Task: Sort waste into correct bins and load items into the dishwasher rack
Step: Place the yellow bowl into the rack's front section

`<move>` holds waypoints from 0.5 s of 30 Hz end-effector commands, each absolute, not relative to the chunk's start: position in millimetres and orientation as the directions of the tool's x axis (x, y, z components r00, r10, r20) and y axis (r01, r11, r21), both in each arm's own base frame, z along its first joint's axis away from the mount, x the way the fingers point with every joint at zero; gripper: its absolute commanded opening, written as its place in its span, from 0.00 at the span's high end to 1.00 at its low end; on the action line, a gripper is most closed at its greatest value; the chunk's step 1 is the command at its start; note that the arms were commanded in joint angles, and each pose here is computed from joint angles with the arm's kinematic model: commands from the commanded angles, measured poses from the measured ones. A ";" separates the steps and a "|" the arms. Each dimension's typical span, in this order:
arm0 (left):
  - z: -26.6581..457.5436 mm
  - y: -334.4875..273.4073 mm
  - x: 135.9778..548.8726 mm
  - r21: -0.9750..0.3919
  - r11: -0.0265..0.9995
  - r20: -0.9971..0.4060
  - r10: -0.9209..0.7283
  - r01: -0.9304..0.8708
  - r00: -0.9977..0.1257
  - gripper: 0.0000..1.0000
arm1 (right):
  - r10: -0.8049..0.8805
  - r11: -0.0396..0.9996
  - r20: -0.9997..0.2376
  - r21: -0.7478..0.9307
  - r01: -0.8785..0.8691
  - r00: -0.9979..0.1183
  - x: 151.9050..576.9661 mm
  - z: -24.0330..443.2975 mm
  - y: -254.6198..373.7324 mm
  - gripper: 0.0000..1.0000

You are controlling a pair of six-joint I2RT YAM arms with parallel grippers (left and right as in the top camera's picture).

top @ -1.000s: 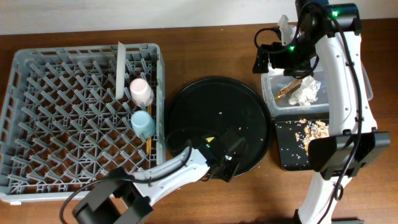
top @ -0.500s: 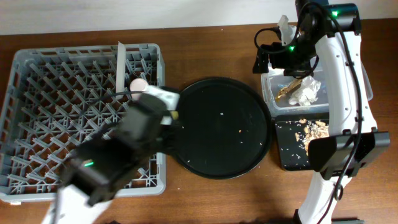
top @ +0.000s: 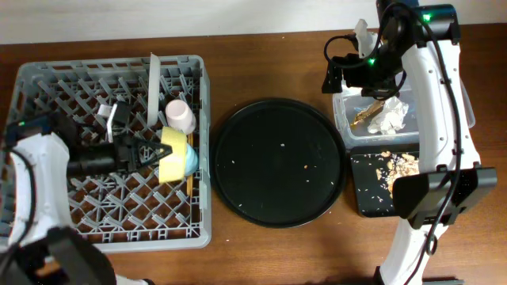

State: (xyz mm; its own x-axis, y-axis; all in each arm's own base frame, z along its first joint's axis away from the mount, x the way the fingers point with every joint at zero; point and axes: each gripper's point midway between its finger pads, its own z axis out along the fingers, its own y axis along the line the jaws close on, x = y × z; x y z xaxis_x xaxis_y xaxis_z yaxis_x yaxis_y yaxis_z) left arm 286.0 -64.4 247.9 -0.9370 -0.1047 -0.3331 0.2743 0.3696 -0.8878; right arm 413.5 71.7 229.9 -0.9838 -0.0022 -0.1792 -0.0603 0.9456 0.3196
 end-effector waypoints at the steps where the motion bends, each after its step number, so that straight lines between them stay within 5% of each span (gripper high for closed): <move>1: 235.3 -47.7 294.8 -0.889 0.369 -0.339 -0.135 0.270 -0.931 1.00 | -0.012 0.943 -0.201 0.323 -0.077 -0.980 413.7 236.5 73.8 0.01; 7: 181.5 -40.8 260.5 -0.951 0.281 -0.203 -0.251 0.129 -0.946 1.00 | -0.011 0.943 -0.201 0.323 -0.077 -0.980 413.7 236.5 73.7 0.01; 15: 154.3 10.4 269.3 -0.921 0.386 -0.205 -0.374 0.050 -0.905 0.93 | -0.012 0.943 -0.201 0.323 -0.077 -0.980 413.7 236.5 73.8 0.01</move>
